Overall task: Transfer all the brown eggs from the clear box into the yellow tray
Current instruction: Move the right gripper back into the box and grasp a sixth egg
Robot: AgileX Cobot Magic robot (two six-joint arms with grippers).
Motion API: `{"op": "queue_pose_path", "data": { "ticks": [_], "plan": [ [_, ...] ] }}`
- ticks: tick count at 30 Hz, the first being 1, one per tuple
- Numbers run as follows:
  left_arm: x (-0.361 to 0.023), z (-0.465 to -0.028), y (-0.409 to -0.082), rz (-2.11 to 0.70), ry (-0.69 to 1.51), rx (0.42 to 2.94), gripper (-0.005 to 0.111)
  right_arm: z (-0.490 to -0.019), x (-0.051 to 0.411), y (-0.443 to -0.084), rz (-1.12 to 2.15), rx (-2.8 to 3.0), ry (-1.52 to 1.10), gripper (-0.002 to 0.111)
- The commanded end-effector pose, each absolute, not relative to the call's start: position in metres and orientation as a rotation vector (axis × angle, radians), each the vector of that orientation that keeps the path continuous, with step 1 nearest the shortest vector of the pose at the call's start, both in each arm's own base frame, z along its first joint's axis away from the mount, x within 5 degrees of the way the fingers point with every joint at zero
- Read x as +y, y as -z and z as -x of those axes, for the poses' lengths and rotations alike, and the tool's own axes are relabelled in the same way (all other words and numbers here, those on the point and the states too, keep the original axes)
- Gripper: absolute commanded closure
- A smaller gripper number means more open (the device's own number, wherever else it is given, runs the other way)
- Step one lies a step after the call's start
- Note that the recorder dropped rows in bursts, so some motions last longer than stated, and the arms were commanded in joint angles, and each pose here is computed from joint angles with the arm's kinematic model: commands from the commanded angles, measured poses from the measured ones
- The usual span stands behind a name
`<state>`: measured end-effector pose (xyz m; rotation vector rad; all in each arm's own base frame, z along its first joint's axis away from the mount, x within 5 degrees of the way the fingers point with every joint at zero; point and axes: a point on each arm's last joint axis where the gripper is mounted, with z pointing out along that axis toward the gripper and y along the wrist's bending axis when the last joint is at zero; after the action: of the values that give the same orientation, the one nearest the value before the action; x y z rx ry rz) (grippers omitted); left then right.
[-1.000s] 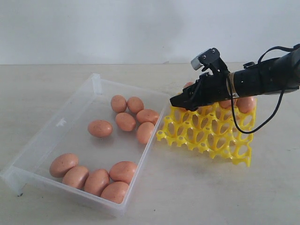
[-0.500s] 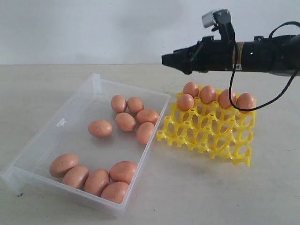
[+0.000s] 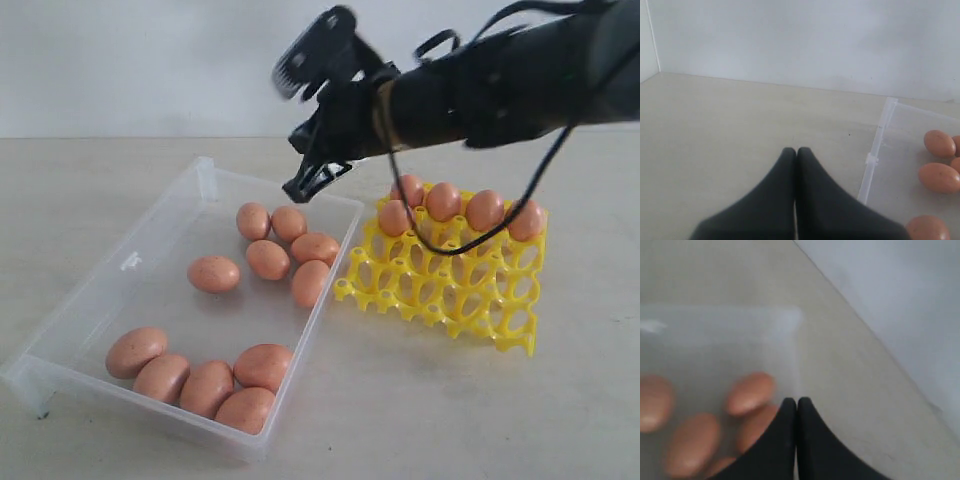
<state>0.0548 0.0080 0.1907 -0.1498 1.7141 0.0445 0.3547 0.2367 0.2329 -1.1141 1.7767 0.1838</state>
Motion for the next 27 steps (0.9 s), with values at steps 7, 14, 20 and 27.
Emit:
{"op": "queue_pose_path", "data": {
  "ticks": [7, 14, 20, 27],
  "plan": [
    [0.008, -0.055, -0.192, 0.14, -0.043, 1.709, 0.111, -0.33, 0.308, -0.257, 1.434, 2.021, -0.084, 0.109],
    [0.008, -0.055, -0.192, 0.14, -0.043, 1.709, 0.111, -0.346, 0.352, -0.25, 1.84, 2.016, -0.349, 0.102],
    [0.008, -0.055, -0.192, 0.14, -0.043, 1.709, 0.111, -0.362, 0.361, -0.199, 1.87, 2.035, -0.259, 0.039],
    [0.008, -0.055, -0.192, 0.14, -0.043, 1.709, 0.111, -0.381, 0.371, -0.16, 1.823, 1.938, -0.106, 0.037]
  ]
}}
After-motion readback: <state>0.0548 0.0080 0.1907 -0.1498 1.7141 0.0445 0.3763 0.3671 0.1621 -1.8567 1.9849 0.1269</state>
